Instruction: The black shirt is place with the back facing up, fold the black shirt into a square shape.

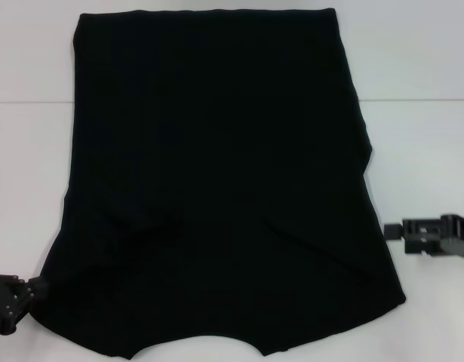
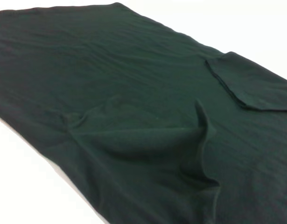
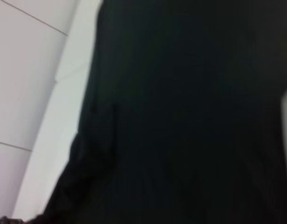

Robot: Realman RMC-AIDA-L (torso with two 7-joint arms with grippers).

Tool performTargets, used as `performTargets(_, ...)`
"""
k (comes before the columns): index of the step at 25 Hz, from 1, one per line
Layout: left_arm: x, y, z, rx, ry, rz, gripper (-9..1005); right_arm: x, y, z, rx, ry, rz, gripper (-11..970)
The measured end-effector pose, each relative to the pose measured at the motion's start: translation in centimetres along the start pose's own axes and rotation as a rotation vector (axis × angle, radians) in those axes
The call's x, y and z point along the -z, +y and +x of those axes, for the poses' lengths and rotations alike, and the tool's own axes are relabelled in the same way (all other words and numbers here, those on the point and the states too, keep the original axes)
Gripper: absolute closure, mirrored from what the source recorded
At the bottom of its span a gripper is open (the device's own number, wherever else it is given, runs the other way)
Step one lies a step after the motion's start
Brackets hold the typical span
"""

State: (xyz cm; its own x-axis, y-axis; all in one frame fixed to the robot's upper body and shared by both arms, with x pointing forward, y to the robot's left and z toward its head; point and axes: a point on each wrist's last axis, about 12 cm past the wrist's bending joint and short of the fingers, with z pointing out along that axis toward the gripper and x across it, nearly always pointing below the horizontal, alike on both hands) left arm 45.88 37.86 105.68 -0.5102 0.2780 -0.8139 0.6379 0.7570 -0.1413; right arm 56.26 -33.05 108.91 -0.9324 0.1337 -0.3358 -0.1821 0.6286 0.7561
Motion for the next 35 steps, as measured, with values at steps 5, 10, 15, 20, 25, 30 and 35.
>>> performTargets(5,0.4,-0.1,0.5,0.013,-0.027,-0.012,987,0.1,-0.8,1.2,-0.018,0.038,0.034,123)
performTargets(10,0.5,-0.2,0.6,0.013,-0.048,-0.014,987,-0.1,-1.2,1.5,-0.03,0.076,0.078,126)
performTargets(15,0.5,-0.2,0.6,0.011,-0.051,-0.015,987,-0.4,-1.3,1.6,-0.031,0.079,0.086,129)
performTargets(20,0.5,-0.2,0.6,0.01,-0.053,-0.015,988,-1.0,-1.1,1.7,-0.031,0.099,0.085,132)
performTargets(25,0.4,-0.2,0.5,0.008,-0.055,-0.014,988,-2.3,-0.4,1.5,-0.003,0.142,0.092,136)
performTargets(30,0.5,-0.1,0.5,0.006,-0.055,-0.015,988,-3.3,0.4,1.1,0.019,0.167,0.088,139)
performTargets(35,0.4,-0.1,0.4,0.005,-0.055,-0.016,986,-3.7,0.9,0.8,0.027,0.179,0.077,142)
